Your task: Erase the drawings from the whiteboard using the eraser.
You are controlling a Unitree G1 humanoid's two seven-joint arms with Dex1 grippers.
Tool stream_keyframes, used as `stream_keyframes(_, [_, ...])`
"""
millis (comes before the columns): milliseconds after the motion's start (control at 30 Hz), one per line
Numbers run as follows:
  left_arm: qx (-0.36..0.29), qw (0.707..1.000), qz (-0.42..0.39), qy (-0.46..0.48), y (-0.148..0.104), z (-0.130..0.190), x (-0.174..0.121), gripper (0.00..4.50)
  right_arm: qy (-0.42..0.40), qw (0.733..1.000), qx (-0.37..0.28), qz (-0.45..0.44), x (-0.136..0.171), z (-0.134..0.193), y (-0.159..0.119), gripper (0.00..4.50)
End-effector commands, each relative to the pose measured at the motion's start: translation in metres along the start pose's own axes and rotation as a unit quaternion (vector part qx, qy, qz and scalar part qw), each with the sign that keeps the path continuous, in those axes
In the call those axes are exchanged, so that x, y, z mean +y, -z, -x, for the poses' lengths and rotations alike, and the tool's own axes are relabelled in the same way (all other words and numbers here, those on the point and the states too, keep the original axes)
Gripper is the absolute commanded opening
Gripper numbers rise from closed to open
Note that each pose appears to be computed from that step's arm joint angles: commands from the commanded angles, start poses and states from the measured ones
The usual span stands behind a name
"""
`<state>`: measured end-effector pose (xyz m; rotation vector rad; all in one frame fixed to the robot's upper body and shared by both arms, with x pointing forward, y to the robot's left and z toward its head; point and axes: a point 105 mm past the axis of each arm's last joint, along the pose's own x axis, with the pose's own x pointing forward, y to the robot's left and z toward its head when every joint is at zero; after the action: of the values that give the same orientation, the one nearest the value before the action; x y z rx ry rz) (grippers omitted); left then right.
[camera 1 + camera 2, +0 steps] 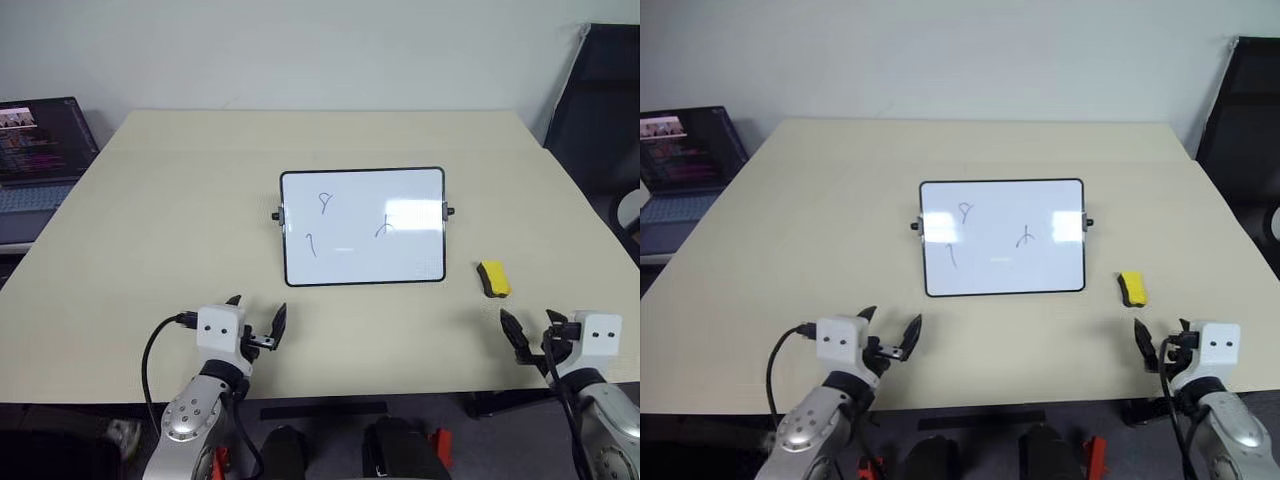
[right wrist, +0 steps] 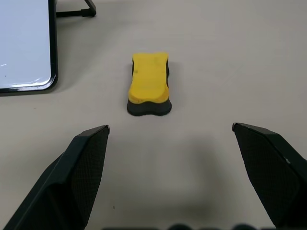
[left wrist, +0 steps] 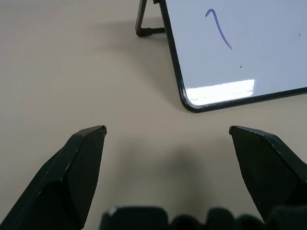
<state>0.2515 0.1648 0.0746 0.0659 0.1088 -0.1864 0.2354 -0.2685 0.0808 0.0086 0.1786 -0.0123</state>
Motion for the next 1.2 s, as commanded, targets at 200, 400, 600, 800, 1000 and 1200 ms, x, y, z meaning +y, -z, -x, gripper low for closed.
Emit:
stream_keyframes(200, [-0.039,0.999,-0.004,0.012,-0.024,0.0,-0.007,4.5,0.01,0.999,-0.029,0.01,-0.004,-0.003,-0.021,4.49])
stream_keyframes(400, [-0.038,0.999,-0.008,0.003,-0.023,0.002,-0.005,4.5,0.012,1.0,-0.026,0.008,-0.005,-0.004,-0.017,4.49])
stream_keyframes(600, [-0.041,0.998,-0.029,-0.024,-0.022,0.004,0.001,4.5,0.005,1.0,-0.024,0.002,-0.001,-0.013,-0.009,4.49])
stream_keyframes(800, [-0.049,0.998,-0.027,-0.016,-0.025,-0.004,-0.006,4.5,0.0,1.0,-0.027,0.004,0.002,-0.011,-0.011,4.49])
stream_keyframes(1000, [-0.072,0.996,-0.05,-0.009,-0.042,-0.006,-0.006,4.5,0.001,0.999,-0.042,0.007,0.003,-0.015,-0.019,4.49])
stream_keyframes(1200, [-0.102,0.987,-0.072,0.105,-0.064,-0.024,-0.029,4.5,-0.017,0.998,-0.06,0.006,0.015,-0.021,-0.032,4.49])
